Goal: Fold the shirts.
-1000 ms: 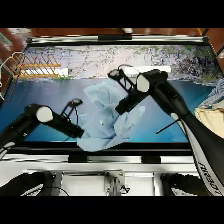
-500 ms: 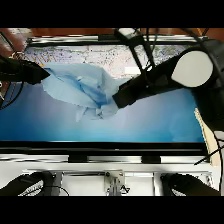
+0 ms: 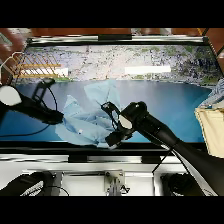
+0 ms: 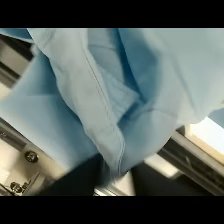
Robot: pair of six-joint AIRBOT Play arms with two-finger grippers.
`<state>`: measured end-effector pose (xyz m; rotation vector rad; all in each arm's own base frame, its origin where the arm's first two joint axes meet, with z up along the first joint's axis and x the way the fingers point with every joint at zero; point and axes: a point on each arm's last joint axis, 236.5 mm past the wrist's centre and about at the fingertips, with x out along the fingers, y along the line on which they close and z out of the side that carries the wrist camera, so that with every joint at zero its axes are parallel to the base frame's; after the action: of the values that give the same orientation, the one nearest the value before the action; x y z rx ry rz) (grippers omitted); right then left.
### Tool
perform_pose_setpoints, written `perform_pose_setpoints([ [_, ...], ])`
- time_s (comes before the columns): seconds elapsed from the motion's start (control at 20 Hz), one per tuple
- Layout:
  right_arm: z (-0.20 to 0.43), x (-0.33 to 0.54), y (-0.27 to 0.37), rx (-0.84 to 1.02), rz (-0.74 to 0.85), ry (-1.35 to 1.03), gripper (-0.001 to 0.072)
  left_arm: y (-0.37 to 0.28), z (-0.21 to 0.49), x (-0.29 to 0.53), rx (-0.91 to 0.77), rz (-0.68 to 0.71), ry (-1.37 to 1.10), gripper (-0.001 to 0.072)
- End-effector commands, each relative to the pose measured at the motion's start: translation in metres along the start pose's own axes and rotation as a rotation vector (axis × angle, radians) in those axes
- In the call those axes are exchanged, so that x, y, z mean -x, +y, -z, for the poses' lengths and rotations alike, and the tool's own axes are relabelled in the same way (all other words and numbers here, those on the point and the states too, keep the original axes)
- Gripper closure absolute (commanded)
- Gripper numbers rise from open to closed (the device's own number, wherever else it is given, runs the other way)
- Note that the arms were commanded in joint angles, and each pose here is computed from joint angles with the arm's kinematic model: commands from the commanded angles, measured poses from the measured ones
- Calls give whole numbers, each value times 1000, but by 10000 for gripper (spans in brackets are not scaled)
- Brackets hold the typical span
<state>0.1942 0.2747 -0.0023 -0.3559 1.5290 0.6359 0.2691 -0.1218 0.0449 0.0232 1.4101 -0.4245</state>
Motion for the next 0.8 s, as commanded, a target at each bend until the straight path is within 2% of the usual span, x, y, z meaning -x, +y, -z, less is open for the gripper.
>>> perform_pose_setpoints([
  [0.0,13,-21,-7,-44,30,43,80,-16,24,-55,32,61,32,656],
  [0.15,2,12,-1,49,25,13,80,-32,16,-60,-22,68,-5,657],
  [0.3,-22,23,22,109,-47,-81,80,-33,15,-60,-27,67,-13,656],
  [0.4,-5,3,35,132,-97,42,80,-29,14,-59,-18,63,-14,656],
  [0.55,27,-32,61,335,-87,203,80,-21,15,-58,10,58,-10,656],
  [0.75,28,-65,80,424,-43,175,80,-13,21,-56,6,55,18,656],
])
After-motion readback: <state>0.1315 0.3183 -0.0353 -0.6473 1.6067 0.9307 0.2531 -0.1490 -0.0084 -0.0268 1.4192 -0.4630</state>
